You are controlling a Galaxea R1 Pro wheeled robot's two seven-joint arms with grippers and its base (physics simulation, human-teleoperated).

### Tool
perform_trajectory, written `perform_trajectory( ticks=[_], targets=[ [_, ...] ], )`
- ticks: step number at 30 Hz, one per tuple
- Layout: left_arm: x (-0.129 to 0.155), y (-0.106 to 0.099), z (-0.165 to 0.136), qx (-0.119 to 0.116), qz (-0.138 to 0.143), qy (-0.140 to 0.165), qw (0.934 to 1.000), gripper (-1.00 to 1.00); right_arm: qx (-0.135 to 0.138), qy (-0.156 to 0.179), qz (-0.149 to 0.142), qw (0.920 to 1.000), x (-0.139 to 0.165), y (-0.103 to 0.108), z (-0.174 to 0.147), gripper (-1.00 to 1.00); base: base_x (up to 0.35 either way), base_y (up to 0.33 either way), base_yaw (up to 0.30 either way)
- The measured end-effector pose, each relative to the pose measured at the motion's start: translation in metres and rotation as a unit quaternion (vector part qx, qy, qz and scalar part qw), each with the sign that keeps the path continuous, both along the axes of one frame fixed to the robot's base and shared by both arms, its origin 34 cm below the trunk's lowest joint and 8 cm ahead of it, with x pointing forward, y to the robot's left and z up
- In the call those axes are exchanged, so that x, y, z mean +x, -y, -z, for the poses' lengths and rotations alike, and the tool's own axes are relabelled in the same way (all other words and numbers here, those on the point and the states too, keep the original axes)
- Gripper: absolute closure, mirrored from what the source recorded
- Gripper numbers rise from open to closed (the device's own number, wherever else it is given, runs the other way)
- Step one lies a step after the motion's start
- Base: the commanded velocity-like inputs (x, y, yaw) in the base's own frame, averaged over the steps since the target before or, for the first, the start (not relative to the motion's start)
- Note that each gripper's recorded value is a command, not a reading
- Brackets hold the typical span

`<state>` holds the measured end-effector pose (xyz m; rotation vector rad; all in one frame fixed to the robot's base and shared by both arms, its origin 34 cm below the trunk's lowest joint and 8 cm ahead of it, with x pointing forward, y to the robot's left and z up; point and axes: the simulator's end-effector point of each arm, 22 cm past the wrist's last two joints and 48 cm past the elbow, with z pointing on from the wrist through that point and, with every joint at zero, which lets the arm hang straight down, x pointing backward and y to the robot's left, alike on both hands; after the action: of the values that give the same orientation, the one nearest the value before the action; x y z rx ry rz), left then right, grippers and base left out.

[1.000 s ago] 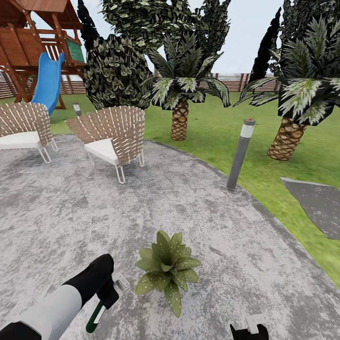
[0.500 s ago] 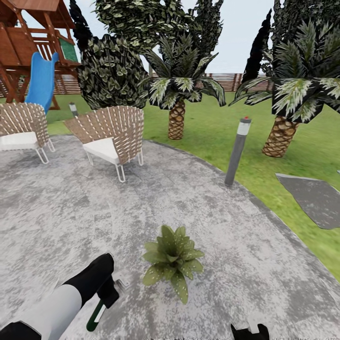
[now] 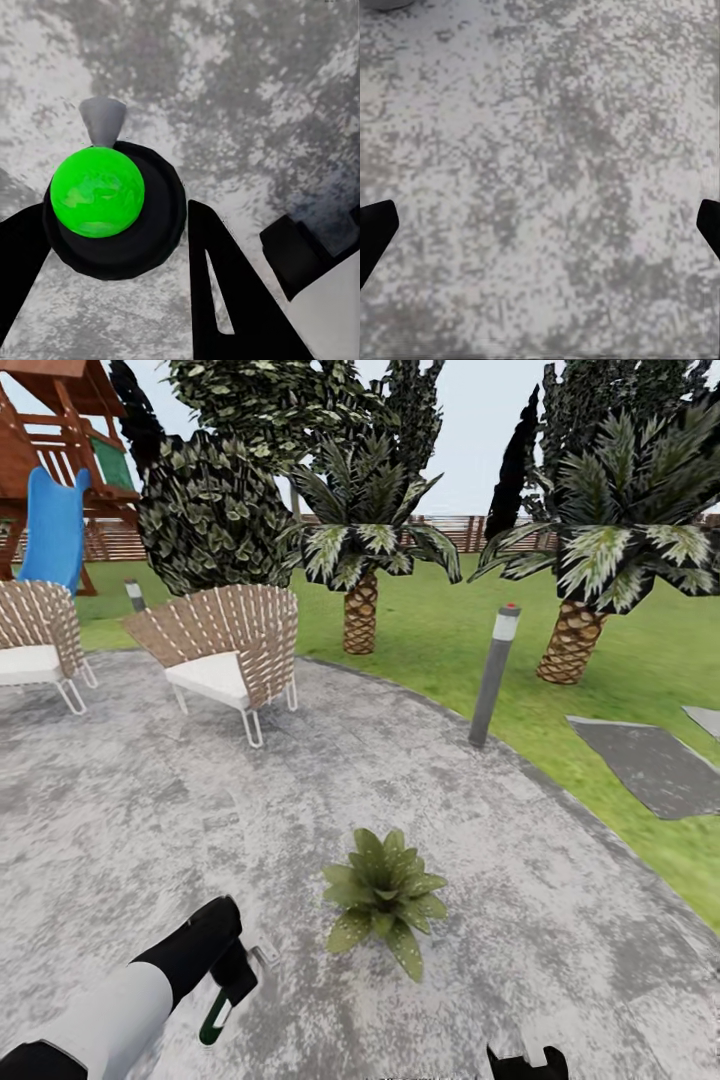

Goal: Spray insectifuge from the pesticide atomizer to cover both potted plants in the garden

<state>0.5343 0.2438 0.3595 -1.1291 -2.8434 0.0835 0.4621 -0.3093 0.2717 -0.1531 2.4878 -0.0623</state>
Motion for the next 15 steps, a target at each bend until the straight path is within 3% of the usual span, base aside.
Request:
perform_trajectory(
  ticks=[10,15],
  targets=[
    [0.0095,0.0046,-0.0043,-0.024,-0.02,0.012,0.9994,1.0,-0.001,0.0,0.0,1.0,0.0001,0.0004,-0.0001,-1.0,-0.004,0.028,-0.3],
    [0.0093,0.0054,-0.0042,-0.025,-0.021,0.012,0.9994,1.0,0.0,0.0,0.0,1.0,0.0,0.0,0.0001,-1.0,-0.133,0.201,-0.188]
  ],
)
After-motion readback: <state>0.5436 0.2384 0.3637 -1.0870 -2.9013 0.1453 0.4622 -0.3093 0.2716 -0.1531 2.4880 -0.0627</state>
